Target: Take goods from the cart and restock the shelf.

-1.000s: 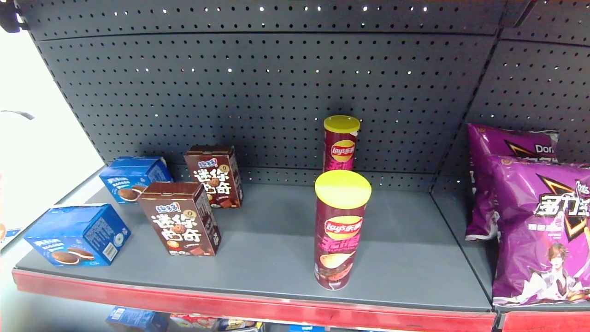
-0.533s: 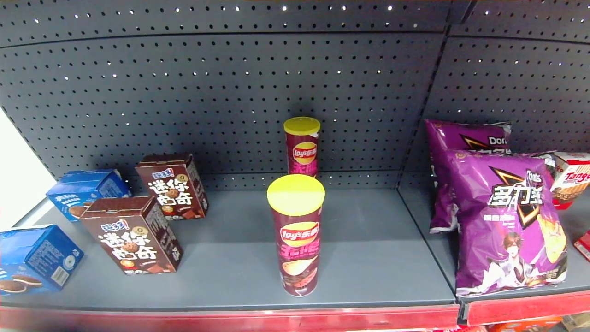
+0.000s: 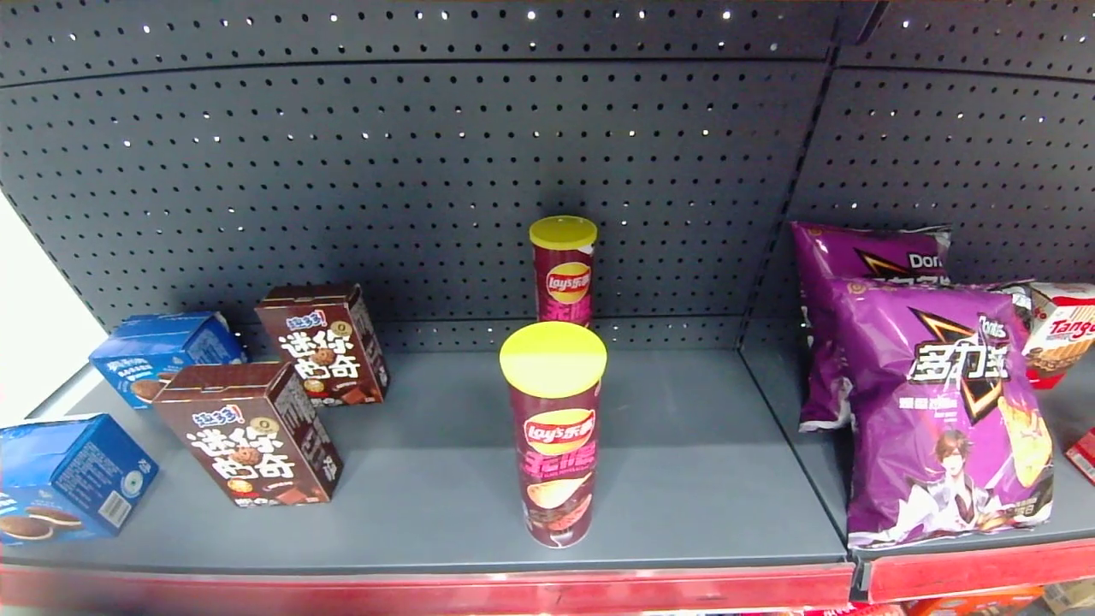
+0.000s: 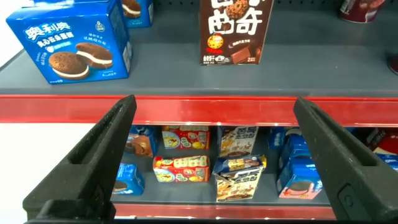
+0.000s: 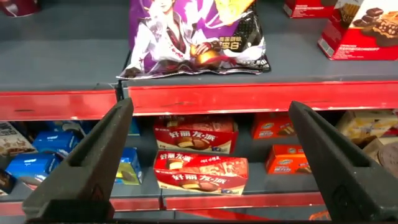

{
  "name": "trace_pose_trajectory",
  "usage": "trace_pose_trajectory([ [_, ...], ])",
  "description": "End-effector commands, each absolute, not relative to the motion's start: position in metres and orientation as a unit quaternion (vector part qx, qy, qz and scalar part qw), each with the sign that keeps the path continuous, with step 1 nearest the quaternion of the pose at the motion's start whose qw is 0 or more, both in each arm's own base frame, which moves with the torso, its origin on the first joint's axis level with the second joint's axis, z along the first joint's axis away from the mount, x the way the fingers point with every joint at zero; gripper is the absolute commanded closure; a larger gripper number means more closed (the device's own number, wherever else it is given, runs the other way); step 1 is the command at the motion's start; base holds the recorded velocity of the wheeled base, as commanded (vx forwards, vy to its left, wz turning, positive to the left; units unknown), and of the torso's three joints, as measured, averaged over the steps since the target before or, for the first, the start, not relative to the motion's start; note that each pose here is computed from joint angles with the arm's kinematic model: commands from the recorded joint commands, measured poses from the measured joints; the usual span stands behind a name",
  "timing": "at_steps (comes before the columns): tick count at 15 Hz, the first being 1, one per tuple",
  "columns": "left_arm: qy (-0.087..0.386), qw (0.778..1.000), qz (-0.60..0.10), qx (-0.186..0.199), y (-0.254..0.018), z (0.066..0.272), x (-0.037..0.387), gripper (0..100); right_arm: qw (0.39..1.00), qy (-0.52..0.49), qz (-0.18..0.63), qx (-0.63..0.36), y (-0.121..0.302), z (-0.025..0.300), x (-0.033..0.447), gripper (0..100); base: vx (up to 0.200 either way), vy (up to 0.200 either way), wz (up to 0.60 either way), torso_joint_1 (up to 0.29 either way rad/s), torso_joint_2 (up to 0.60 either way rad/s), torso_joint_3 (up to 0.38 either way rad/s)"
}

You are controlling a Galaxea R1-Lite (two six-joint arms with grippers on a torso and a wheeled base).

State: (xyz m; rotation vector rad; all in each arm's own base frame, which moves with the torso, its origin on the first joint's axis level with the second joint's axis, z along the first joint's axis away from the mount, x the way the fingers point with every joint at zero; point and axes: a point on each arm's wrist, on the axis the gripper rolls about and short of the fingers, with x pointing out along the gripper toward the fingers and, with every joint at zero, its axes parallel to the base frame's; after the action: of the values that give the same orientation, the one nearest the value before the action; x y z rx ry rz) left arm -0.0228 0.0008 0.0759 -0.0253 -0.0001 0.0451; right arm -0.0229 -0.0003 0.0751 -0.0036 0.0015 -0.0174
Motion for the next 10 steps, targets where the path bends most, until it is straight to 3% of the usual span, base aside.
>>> trace_pose_trajectory([
  [1, 0.0, 1.0, 0.022, -0.013, 0.0009, 0.0759, -0.0228, 0, 1.0, 0.002, -0.009, -0.002, -0.0003, 0.0752, -0.0227, 0, 0.0, 0.0, 0.0, 0.0, 0.0, 0.0],
  [3, 0.0, 1.0, 0.023, -0.013, 0.0008, 0.0759, -0.0228, 0, 1.0, 0.002, -0.01, 0.0, -0.0004, 0.0752, -0.0228, 0, 0.0, 0.0, 0.6, 0.005, 0.01, 0.005],
  [10, 0.0, 1.0, 0.023, -0.012, 0.0008, 0.0759, -0.0228, 0, 1.0, 0.002, -0.01, -0.001, -0.0004, 0.0752, -0.0228, 0, 0.0, 0.0, 0.0, 0.0, 0.0, 0.0],
])
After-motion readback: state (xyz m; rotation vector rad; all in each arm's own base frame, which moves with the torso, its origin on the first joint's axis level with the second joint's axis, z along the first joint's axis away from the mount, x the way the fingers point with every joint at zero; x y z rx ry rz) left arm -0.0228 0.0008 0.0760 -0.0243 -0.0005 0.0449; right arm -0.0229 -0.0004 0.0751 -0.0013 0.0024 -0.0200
